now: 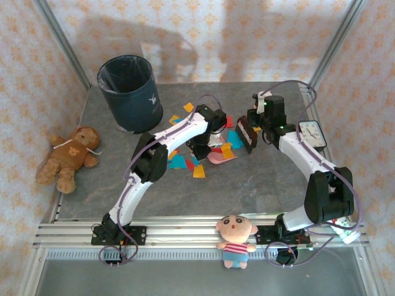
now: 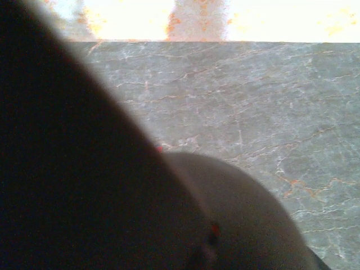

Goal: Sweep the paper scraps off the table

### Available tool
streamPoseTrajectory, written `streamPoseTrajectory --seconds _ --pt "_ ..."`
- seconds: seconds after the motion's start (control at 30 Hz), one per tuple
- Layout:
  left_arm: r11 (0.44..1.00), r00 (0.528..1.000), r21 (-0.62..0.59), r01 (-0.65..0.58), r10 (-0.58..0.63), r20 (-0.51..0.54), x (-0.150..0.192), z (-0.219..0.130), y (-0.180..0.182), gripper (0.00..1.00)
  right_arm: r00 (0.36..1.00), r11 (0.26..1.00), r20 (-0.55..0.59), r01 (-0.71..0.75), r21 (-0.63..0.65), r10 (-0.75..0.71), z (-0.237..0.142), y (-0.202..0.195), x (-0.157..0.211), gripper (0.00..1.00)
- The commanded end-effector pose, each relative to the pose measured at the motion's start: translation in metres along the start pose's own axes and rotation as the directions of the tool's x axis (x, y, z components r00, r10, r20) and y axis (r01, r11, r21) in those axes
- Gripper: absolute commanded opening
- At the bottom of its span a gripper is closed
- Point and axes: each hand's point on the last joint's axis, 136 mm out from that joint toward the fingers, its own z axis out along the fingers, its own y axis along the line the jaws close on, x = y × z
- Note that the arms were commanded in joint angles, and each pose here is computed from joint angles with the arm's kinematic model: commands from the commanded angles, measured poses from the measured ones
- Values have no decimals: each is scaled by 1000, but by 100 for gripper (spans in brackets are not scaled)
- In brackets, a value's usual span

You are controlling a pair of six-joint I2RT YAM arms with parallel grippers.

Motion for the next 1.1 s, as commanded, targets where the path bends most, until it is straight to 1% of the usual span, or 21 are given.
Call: streamPoseTrajectory --seconds 0.0,0.13,0.27,0.5,0.63,0.83,0.93,1.07 --pt "1000 1000 6 23 -23 0 -7 9 4 0 999 996 -36 11 -94 -14 -9 23 1 0" --pt "1000 1000 16 21 -21 3 -9 10 2 0 998 988 -60 2 -157 -12 -16 38 6 0" --pt "1000 1000 21 8 -9 10 -11 9 -2 0 999 980 -53 -21 -198 11 -23 47 3 0" --pt "1000 1000 26 -14 14 21 -10 5 -7 0 998 973 -25 -55 -222 51 -31 52 -4 0" --pt "1000 999 22 -12 11 33 -9 2 -8 0 998 980 14 -65 -187 69 -39 45 -12 0" --pt "1000 998 13 -3 3 60 -7 -6 -8 0 991 991 91 -89 -97 98 -62 29 -27 0" --pt "1000 996 6 14 -14 89 -7 -11 -7 0 984 992 131 -116 -45 121 -76 19 -32 0" --pt "999 989 30 25 -29 144 -9 -19 -10 0 972 988 189 -151 31 142 -95 4 -32 0"
